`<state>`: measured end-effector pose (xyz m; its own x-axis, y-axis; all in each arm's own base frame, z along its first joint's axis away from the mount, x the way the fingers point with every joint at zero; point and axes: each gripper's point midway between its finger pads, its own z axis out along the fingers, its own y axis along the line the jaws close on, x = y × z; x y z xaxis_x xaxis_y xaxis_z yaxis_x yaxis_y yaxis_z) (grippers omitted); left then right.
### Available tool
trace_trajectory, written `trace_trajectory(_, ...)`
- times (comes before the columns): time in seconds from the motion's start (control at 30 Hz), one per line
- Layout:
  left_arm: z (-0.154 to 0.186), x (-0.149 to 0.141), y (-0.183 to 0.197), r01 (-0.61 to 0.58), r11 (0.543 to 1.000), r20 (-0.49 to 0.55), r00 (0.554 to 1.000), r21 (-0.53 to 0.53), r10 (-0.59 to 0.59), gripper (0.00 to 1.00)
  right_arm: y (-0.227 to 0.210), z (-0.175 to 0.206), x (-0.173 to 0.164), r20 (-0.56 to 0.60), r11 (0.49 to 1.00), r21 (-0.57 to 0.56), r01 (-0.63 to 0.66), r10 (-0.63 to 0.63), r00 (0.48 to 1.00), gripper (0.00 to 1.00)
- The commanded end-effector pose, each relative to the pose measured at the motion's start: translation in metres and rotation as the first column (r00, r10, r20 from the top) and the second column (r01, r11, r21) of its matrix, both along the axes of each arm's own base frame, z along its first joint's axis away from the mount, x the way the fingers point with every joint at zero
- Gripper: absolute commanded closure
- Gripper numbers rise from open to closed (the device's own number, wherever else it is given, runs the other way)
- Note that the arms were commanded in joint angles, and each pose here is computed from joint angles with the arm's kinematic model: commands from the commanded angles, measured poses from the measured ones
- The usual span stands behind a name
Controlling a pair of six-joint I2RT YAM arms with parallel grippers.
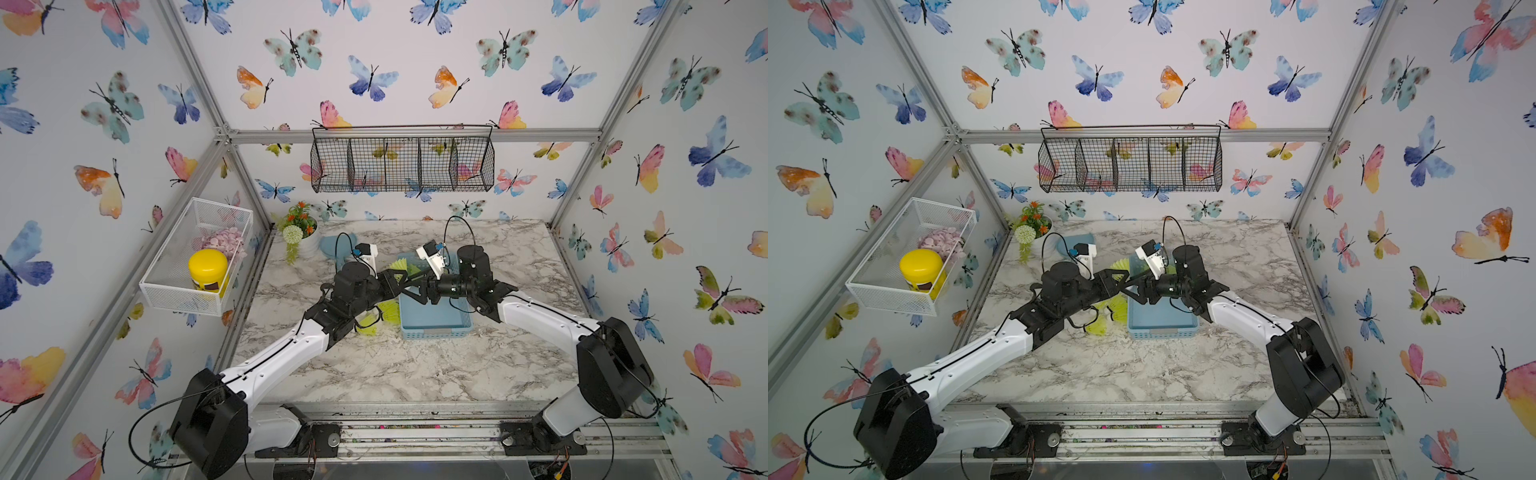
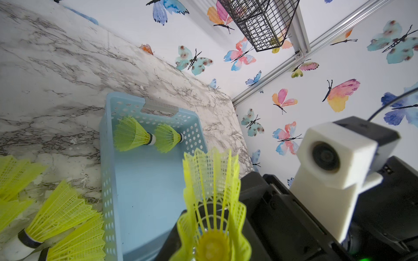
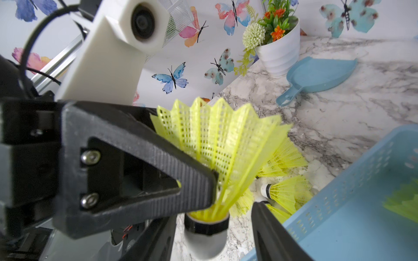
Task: Put the shuttlecocks into the storage box
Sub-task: Place the shuttlecock in the storage box.
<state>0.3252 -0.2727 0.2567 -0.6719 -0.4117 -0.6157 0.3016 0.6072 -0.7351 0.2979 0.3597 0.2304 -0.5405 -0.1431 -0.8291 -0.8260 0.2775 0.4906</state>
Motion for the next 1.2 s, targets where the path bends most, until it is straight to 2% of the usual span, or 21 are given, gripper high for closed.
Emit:
trace_trajectory(0.0, 0.012, 0.001, -0.006, 0.015, 0.999, 0.024, 1.0, -0.034, -0.014, 0.68, 0.007, 0.015, -0.003, 0.023, 0.999, 0.037, -0.039, 0.038, 0.999, 0.5)
trace_trajectory(0.13, 0.011, 0.001, -0.007, 0.019, 0.999, 0.024, 1.0, -0.03, -0.019, 0.63, 0.005, 0.015, -0.003, 0.034, 0.999, 0.032, -0.028, 0.027, 0.999, 0.67)
trace_trajectory(0.2, 0.01, 0.001, -0.006, 0.018, 0.999, 0.02, 1.0, -0.029, -0.017, 0.55, 0.003, 0.015, -0.002, 0.043, 1.0, 0.023, -0.013, 0.012, 0.999, 0.73)
trace_trajectory(0.3, 0.012, 0.0, -0.003, 0.007, 1.0, 0.029, 1.0, -0.009, -0.007, 0.38, -0.001, 0.01, 0.001, 0.055, 1.0, -0.013, 0.017, -0.016, 0.998, 0.74)
trace_trajectory(0.5, 0.025, 0.004, 0.02, -0.068, 0.984, 0.107, 0.993, 0.166, 0.051, 0.24, -0.019, -0.015, 0.012, 0.096, 0.979, -0.166, 0.119, -0.104, 0.99, 0.72)
trace_trajectory(0.67, 0.033, 0.003, 0.035, -0.061, 0.927, 0.186, 0.983, 0.371, -0.01, 0.23, -0.038, -0.032, 0.018, 0.153, 0.939, -0.285, 0.192, -0.153, 0.976, 0.71)
trace_trajectory(0.8, 0.033, -0.003, 0.031, 0.057, 0.878, 0.192, 0.967, 0.476, -0.167, 0.23, -0.05, -0.043, 0.019, 0.186, 0.906, -0.366, 0.211, -0.151, 0.971, 0.71)
trace_trajectory(0.93, 0.029, -0.015, 0.018, 0.24, 0.831, 0.15, 0.922, 0.503, -0.356, 0.25, -0.057, -0.045, 0.015, 0.216, 0.892, -0.4, 0.212, -0.133, 0.967, 0.71)
trace_trajectory(1.17, 0.014, -0.029, -0.001, 0.424, 0.756, 0.091, 0.842, 0.499, -0.532, 0.3, -0.055, -0.042, 0.003, 0.231, 0.906, -0.395, 0.15, -0.061, 0.971, 0.7)
